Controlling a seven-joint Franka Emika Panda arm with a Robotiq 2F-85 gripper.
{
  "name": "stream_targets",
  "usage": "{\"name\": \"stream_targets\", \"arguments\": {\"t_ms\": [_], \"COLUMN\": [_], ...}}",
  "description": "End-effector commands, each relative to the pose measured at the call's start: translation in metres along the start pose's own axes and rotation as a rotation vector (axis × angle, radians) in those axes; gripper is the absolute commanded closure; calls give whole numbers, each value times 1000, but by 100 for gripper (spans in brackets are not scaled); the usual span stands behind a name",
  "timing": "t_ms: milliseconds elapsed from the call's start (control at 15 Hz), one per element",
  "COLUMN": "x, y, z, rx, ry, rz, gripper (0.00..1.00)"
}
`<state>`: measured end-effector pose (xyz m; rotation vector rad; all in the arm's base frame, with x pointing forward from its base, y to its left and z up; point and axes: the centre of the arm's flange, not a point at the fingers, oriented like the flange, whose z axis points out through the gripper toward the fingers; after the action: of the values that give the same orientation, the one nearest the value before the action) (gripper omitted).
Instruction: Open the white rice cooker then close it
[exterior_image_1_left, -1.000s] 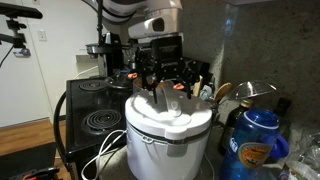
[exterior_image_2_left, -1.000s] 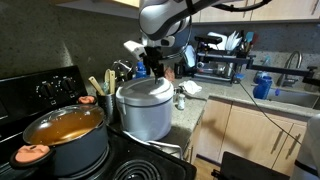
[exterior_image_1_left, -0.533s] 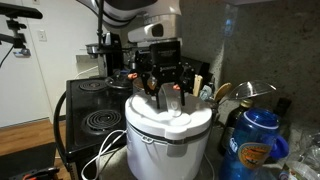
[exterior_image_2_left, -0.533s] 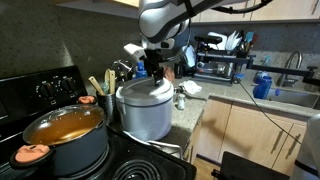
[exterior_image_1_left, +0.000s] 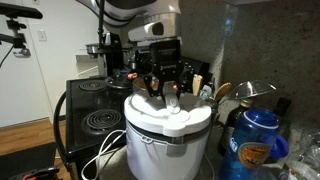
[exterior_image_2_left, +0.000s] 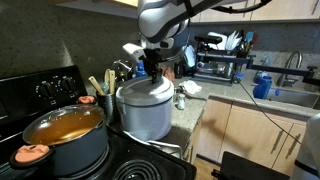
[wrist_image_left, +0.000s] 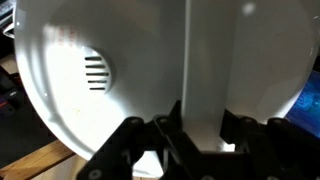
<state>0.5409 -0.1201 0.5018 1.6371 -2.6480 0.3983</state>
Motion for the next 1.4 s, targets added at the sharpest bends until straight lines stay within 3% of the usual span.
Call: {"name": "stream_targets", "arguments": {"t_ms": [0,600,1333], "x": [-10,-57,-136], "y": [3,-1,26], "z": [-18,-63,-93], "rx": [9,55,51], "ry": [29,148,382], "rz": [-10,-151,-353], "gripper": [98,100,100]}}
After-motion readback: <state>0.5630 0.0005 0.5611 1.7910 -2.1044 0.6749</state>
